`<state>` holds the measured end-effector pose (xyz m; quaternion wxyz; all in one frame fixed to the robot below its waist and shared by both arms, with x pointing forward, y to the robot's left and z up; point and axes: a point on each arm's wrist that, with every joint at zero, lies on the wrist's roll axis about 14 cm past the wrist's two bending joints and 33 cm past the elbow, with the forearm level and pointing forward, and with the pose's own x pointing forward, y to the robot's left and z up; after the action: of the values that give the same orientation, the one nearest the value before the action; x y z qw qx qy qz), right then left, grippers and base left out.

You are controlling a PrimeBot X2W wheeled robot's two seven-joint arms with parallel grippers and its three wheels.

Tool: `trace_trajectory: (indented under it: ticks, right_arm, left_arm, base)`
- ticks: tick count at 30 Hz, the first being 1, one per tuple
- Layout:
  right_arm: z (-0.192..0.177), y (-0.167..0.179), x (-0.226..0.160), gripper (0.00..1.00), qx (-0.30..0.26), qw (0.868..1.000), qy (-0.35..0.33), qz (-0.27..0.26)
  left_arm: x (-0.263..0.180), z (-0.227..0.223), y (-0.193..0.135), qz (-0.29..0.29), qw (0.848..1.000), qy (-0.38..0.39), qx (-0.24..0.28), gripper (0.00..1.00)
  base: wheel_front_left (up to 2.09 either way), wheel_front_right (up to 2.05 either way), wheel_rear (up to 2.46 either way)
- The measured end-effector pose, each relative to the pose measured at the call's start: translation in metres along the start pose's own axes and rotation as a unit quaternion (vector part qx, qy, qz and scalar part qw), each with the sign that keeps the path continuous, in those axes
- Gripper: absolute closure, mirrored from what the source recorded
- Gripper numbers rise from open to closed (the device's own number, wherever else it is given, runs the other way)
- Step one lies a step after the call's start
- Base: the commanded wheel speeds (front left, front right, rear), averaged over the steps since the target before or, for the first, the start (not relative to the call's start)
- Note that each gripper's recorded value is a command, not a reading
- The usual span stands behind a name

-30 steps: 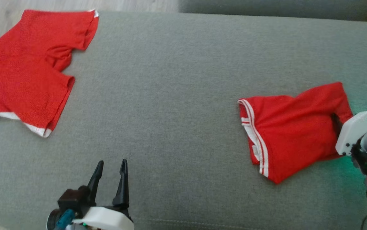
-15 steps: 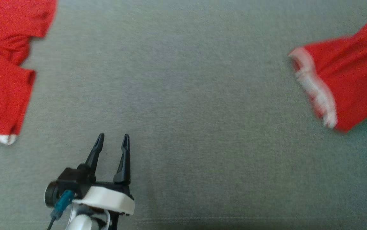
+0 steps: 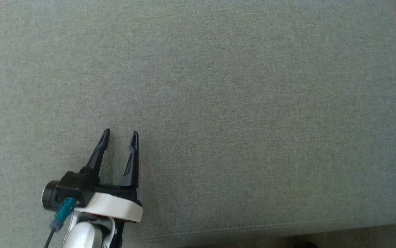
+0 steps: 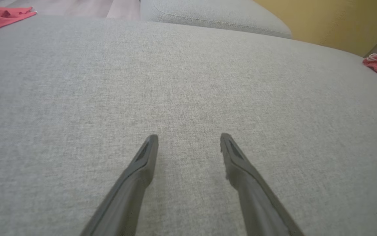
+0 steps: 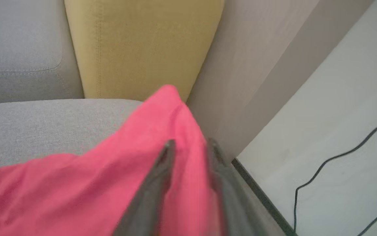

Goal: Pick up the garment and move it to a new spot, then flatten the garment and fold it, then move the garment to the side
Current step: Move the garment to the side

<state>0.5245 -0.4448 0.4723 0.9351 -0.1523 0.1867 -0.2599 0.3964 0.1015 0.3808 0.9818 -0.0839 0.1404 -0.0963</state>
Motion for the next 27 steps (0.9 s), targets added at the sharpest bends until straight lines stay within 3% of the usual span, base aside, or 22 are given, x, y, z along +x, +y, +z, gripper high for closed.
trace_trajectory:
  ticks: [8, 17, 23, 27]
  right_arm:
    - [0.04, 0.012, -0.013, 0.0, -0.039, 0.993, -0.11, 0.009]
    - [0.091, 0.041, -0.054, 0.0, 0.006, 0.976, -0.212, 0.052]
    - [0.053, 0.079, -0.114, 0.0, 0.02, 0.97, -0.208, 0.123]
    - [0.027, 0.101, -0.16, 0.0, 0.058, 0.964, -0.2, 0.165]
  left_arm:
    - [-0.004, 0.013, 0.003, 0.015, 1.0, -0.019, -0.007, 0.0]
    - [-0.019, 0.042, 0.005, 0.032, 0.997, -0.059, -0.023, 0.0]
    - [-0.04, 0.067, 0.011, 0.056, 0.993, -0.098, -0.028, 0.0]
    - [-0.064, 0.068, 0.017, 0.074, 0.991, -0.104, -0.028, 0.0]
  base:
    - [0.0, 0.0, 0.0]
    - [0.0, 0.0, 0.0]
    - [0.0, 0.0, 0.0]
    - [0.0, 0.0, 0.0]
